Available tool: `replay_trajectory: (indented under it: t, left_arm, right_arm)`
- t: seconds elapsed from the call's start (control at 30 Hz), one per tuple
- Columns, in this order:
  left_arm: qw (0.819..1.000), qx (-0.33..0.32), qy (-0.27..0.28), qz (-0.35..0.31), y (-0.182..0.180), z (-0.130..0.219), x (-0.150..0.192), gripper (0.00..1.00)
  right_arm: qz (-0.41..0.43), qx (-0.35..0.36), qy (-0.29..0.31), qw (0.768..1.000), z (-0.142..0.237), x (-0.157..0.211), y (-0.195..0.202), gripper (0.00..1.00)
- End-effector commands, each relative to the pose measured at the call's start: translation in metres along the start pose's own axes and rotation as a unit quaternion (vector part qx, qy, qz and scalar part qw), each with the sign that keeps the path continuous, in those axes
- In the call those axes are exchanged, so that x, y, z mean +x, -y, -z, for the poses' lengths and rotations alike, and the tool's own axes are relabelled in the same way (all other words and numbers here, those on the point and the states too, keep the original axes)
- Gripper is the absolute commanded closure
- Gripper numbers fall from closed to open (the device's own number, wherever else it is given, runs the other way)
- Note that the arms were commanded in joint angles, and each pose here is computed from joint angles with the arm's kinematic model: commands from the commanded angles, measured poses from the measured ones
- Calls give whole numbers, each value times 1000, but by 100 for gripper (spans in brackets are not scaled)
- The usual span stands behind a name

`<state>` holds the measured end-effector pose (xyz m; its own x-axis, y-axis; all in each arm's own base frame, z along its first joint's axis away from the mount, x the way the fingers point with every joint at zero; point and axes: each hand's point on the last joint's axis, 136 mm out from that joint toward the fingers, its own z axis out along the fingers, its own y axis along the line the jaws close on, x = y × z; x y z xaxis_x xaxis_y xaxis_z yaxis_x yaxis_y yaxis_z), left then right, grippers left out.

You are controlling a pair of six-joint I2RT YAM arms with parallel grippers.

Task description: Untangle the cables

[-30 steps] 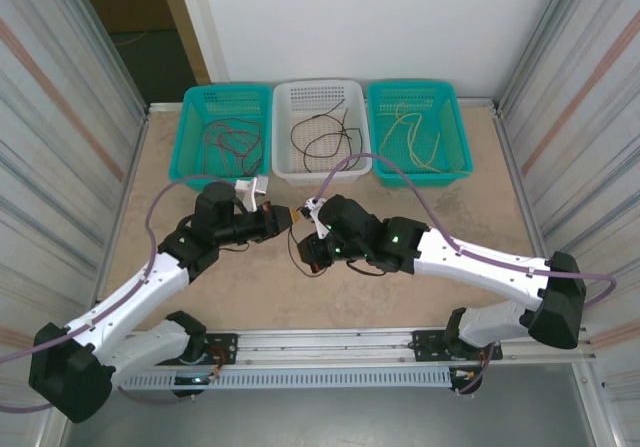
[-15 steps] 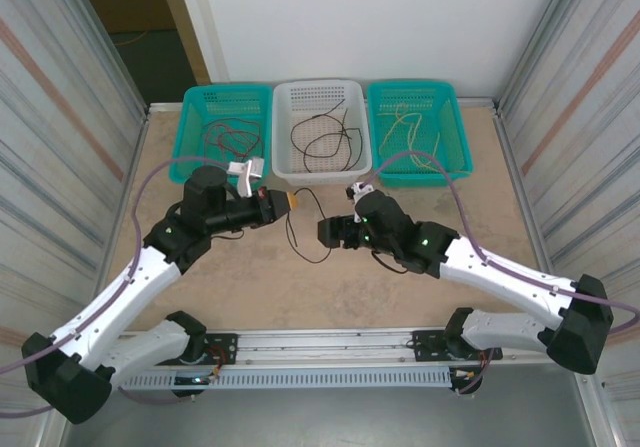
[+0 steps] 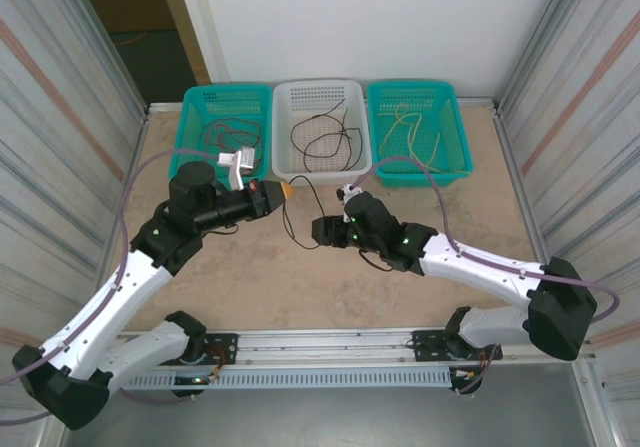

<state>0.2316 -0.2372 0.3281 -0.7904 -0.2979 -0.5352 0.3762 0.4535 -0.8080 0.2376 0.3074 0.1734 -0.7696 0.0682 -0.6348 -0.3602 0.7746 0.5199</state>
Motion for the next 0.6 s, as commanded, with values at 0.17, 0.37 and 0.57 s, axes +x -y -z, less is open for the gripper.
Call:
replay_trajectory:
  t: [0.17,0.37,0.57]
  left_arm:
    - [999,23,33,-12,25,14,-15,100]
    - [999,14,30,-19,21,15,-13,100]
    - [990,-97,23,-101,-9,33,-10,100]
  right_arm:
    - [-15,-3,-2,1000,-11,5,3,55]
    - [-15,0,-4,1000,-14,6,5,87]
    - [7,34,-1,999,4,-2,11,100]
